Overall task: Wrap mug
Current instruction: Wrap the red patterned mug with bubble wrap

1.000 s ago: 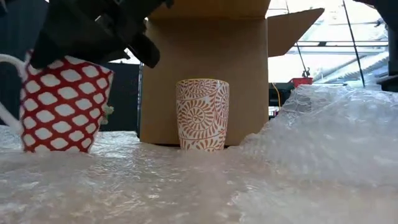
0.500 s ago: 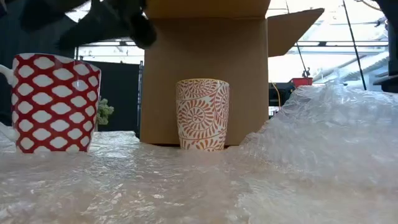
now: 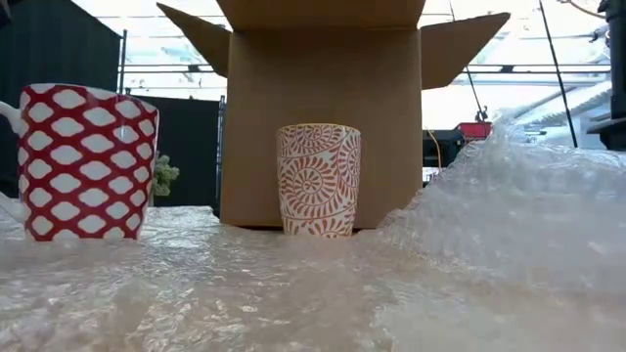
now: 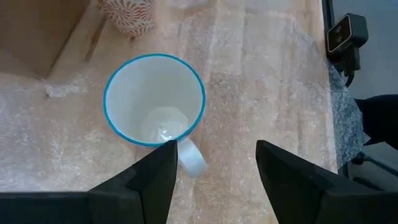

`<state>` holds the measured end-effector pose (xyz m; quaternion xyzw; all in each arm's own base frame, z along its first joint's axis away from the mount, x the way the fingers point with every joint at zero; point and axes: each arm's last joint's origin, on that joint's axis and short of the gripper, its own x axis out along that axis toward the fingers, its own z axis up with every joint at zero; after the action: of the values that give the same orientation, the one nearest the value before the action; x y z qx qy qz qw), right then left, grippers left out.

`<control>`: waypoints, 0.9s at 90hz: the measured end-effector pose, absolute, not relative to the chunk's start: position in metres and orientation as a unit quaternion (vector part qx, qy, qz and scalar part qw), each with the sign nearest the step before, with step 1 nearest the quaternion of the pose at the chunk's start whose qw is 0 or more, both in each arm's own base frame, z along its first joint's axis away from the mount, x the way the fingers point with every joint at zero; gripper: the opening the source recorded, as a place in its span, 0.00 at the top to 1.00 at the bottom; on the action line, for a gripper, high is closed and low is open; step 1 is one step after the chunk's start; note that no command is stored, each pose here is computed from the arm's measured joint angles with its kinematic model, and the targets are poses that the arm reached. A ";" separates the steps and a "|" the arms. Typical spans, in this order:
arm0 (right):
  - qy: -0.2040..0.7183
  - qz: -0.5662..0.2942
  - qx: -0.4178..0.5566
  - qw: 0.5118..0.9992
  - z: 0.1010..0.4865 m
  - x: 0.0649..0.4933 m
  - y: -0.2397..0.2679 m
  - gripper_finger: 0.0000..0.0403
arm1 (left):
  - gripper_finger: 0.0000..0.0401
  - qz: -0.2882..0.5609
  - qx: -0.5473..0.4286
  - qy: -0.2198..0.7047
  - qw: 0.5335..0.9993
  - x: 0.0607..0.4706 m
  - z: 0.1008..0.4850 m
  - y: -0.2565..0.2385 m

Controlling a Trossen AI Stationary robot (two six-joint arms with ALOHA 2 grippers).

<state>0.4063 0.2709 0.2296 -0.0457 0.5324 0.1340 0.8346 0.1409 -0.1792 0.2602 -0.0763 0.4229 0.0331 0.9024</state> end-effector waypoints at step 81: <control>0.573 0.130 -0.121 0.800 0.140 0.415 0.294 0.83 | 0.49 0.037 -0.074 0.425 0.901 0.140 0.257 -0.179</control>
<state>0.4148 0.2939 0.1404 -0.1211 0.5732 0.1298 0.8000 0.1404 -0.1785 0.2569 -0.0745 0.4249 0.0366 0.9014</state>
